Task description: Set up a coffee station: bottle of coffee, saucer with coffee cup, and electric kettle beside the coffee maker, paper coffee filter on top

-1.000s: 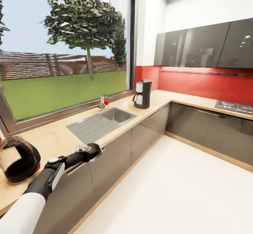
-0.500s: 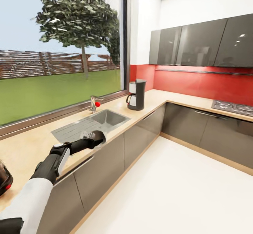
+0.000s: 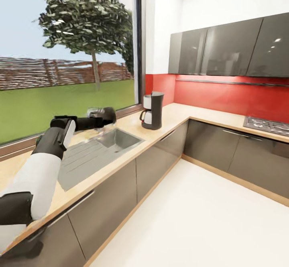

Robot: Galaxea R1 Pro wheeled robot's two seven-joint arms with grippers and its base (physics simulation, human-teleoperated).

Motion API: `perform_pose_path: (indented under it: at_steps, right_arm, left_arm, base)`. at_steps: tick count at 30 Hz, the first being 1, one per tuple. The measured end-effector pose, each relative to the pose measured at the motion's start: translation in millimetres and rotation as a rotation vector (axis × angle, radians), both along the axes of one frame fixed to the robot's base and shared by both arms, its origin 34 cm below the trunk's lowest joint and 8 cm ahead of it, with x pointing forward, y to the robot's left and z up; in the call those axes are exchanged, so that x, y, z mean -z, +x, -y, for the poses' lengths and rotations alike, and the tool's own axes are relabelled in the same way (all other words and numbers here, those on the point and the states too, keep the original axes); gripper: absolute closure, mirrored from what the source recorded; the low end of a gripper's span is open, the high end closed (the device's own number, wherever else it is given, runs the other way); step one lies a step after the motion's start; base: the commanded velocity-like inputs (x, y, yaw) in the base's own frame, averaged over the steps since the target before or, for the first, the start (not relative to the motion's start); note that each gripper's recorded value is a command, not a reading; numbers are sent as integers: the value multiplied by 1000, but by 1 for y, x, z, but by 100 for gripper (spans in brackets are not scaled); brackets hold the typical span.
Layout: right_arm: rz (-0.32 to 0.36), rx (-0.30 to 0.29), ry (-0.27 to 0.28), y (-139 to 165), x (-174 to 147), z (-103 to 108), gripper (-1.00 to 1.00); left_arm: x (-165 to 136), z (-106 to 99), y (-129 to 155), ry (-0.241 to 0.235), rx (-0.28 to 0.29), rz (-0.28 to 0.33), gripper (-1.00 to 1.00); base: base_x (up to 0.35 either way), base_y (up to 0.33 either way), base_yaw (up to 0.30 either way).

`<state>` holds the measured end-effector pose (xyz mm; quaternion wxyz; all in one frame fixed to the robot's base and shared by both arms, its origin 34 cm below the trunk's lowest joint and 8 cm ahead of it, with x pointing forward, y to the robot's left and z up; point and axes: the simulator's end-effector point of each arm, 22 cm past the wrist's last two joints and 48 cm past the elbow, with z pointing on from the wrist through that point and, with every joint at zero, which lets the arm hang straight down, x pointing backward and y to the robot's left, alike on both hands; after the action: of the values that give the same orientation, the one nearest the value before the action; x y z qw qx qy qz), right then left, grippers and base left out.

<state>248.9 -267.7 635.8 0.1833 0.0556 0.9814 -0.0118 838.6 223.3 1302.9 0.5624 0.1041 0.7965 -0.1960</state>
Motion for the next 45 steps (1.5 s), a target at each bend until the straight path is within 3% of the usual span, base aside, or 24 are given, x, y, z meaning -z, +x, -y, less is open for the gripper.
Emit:
perform_pose_path:
  at_steps: [1, 3, 6, 13, 17, 23, 25, 30, 32, 38, 44, 45]
  right_arm:
    - [-2, 0, 1, -1, 0, 0, -100]
    - [-4, 1, 1, -1, 0, -1, -100]
    - [-3, 3, 5, -1, 0, -4, -100]
    - [-3, 44, 15, -1, 1, -4, -100]
    - [-5, 59, 18, -2, 1, -3, -100]
    - [-6, 59, 19, -3, 1, -3, -100]
    - [-6, 57, 19, -3, 1, -4, -100]
    - [-6, 56, 20, -3, 1, -4, -100]
    - [-7, 54, 20, -3, 1, -4, -100]
    - [-6, 60, 19, -3, 1, -4, -100]
    - [-6, 62, 17, -3, 1, -4, -100]
    - [-5, 65, 16, -2, 1, -3, -100]
  left_arm:
    - [-19, -7, 5, 10, -43, 2, 100]
    - [-40, -12, 7, 13, -73, -18, 100]
    - [-65, -1, 2, 1, -53, -58, 100]
    - [-62, 0, -4, -8, -35, -113, 100]
    - [-53, -22, -3, 2, -65, -142, 100]
    - [-49, -37, 6, -58, -75, -367, 100]
    - [-68, -31, -2, -86, -62, -436, 100]
    - [-124, -33, -11, -76, -65, -416, 100]
    - [-142, -49, -14, -15, -107, -399, 100]
    - [-142, -81, -15, -21, -155, -399, 100]
    - [-143, -86, -15, -23, -169, -397, 100]
    - [-142, -98, -14, 7, -217, -397, 100]
  base:
    - [293, -129, 0]
    - [295, -127, 0]
    - [298, -119, 0]
    - [212, -38, 0]
    - [26, -3, 0]
    - [2, 0, 0]
    - [0, 0, 0]
    - [0, 0, 0]
    - [0, 0, 0]
    - [0, 0, 0]
    - [0, 0, 0]
    - [0, 0, 0]
